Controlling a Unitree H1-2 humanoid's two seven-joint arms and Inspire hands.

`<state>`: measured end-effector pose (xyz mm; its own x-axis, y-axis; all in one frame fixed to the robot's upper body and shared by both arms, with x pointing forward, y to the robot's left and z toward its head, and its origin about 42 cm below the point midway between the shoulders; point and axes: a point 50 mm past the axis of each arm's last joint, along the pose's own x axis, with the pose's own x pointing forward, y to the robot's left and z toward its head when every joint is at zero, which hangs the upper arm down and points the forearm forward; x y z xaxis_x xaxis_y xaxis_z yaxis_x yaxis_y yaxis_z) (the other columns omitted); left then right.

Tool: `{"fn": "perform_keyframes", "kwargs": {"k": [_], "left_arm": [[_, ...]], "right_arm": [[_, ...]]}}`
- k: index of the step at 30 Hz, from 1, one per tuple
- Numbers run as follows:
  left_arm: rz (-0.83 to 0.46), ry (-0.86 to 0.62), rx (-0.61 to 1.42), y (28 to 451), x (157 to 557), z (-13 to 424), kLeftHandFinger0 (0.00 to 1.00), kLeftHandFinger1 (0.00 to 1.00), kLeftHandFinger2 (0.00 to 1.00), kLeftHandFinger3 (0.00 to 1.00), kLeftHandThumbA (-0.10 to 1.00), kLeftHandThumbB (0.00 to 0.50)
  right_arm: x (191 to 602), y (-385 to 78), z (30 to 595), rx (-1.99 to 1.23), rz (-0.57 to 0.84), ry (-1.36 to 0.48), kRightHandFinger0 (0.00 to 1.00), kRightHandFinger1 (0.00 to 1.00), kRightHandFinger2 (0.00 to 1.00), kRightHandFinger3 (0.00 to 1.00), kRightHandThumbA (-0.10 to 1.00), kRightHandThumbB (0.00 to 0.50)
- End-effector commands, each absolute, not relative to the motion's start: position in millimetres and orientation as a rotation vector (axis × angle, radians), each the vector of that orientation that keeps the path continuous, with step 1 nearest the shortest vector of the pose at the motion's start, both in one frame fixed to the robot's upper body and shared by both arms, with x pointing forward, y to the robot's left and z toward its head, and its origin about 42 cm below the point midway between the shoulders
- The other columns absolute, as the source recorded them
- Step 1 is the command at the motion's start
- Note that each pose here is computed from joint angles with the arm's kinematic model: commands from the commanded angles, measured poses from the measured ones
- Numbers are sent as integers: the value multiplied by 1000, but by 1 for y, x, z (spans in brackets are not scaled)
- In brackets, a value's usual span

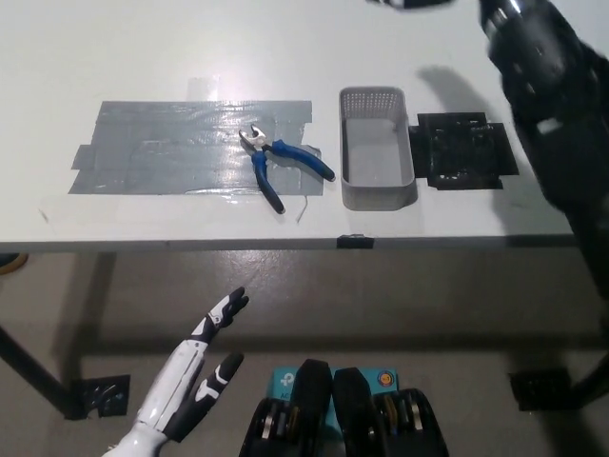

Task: The robot picks the blue plier placed on top of the container and places it on the grey area of the table

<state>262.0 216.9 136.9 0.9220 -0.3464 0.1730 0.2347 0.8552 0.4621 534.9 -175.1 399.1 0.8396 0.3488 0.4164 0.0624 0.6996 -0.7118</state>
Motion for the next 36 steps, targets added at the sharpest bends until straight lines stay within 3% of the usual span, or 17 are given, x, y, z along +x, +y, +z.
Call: {"fn": "perform_keyframes", "kwargs": {"k": [1,5,11,17,18,20,27,33,36], "left_arm": [[-284,-330,451,227,271,150,1000,1000,1000,1000,1000,182],[-271,-333,456,229,272,149,1000,1000,1000,1000,1000,171],[-260,-326,457,232,271,147,1000,1000,1000,1000,1000,158],[-232,-336,431,236,271,147,1000,1000,1000,1000,1000,141],[-229,-333,433,237,271,147,1000,1000,1000,1000,1000,140],[-216,-335,429,241,271,148,1000,1000,1000,1000,1000,149],[-193,-329,428,247,270,150,1000,1000,1000,1000,1000,147],[-178,-321,421,250,267,151,1000,1000,1000,1000,1000,139],[-174,-311,416,252,266,149,1000,1000,1000,1000,1000,148]], "right_arm": [[384,-251,490,-678,154,-990,1000,1000,1000,1000,1000,435],[316,-257,460,-626,161,-1089,1000,1000,1000,1000,1000,400],[257,-257,415,-468,172,-1102,1000,1000,1000,1000,972,401],[220,-253,373,-369,133,-1013,1000,1000,1000,1000,964,461],[217,-253,366,-366,128,-998,1000,1000,1000,1000,970,468],[216,-251,341,-329,121,-951,1000,1000,1000,1000,997,430],[221,-244,274,-247,98,-762,1000,1000,1000,1000,1000,367],[252,-239,195,-181,60,-537,1000,1000,1000,1000,1000,364],[266,-236,157,-111,53,-441,1000,1000,1000,1000,959,316]]}}
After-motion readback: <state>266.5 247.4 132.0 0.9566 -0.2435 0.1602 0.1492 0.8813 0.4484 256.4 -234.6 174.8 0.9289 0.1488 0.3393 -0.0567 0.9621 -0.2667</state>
